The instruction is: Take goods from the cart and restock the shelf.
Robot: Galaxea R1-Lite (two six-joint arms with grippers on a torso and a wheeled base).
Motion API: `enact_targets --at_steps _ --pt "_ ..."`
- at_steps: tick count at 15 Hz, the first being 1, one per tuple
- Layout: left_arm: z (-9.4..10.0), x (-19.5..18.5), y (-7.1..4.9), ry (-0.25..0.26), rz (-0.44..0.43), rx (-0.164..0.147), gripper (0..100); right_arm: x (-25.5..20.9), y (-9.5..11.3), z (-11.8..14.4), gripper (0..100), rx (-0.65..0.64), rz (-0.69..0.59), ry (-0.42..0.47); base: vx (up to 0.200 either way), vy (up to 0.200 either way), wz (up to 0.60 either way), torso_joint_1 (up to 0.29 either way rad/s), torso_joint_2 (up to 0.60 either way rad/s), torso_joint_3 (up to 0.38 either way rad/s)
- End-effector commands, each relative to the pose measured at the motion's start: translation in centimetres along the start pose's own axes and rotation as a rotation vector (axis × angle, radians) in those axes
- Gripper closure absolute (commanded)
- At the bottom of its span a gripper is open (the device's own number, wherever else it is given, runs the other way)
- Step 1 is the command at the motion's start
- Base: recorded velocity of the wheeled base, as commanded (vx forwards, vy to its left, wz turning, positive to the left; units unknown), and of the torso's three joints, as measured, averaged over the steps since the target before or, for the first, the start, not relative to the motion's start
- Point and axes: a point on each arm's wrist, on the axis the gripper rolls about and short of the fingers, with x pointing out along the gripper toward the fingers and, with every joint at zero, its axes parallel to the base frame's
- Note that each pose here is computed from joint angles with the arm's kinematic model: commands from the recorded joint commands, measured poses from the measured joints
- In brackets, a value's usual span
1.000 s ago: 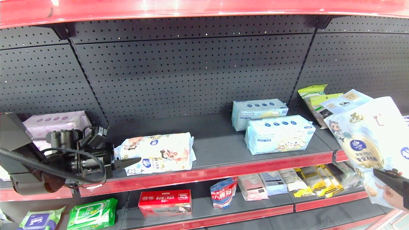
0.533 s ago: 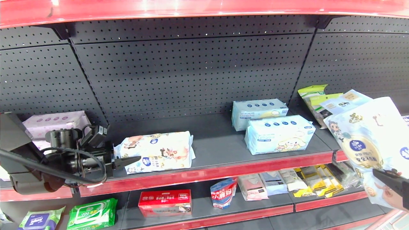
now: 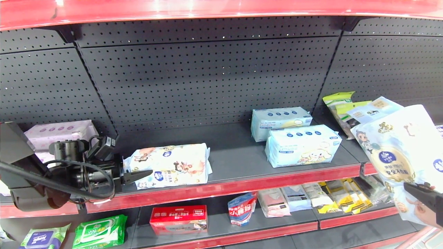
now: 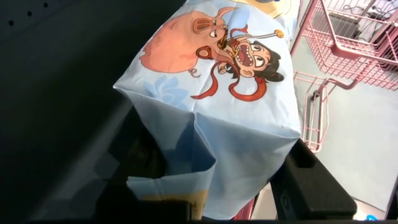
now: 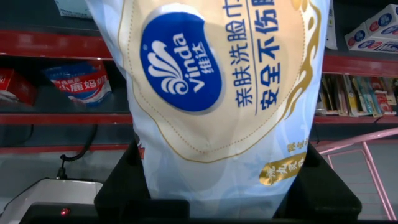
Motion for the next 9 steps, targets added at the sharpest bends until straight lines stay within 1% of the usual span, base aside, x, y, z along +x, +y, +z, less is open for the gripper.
enact_targets --at_steps 1,9 --pt "-0.05 -0.02 -0.03 -0.005 -0.012 -0.002 100 0.04 0.0 -0.02 100 0.0 0.0 0.002 0.0 0.0 0.0 0.0 0.0 0.0" --pt "-0.09 -0.09 0.05 -0.005 -0.007 0.005 100 0.03 -0.01 0.02 100 0.0 -0.001 0.001 0.0 0.0 0.0 0.0 0.0 0.0"
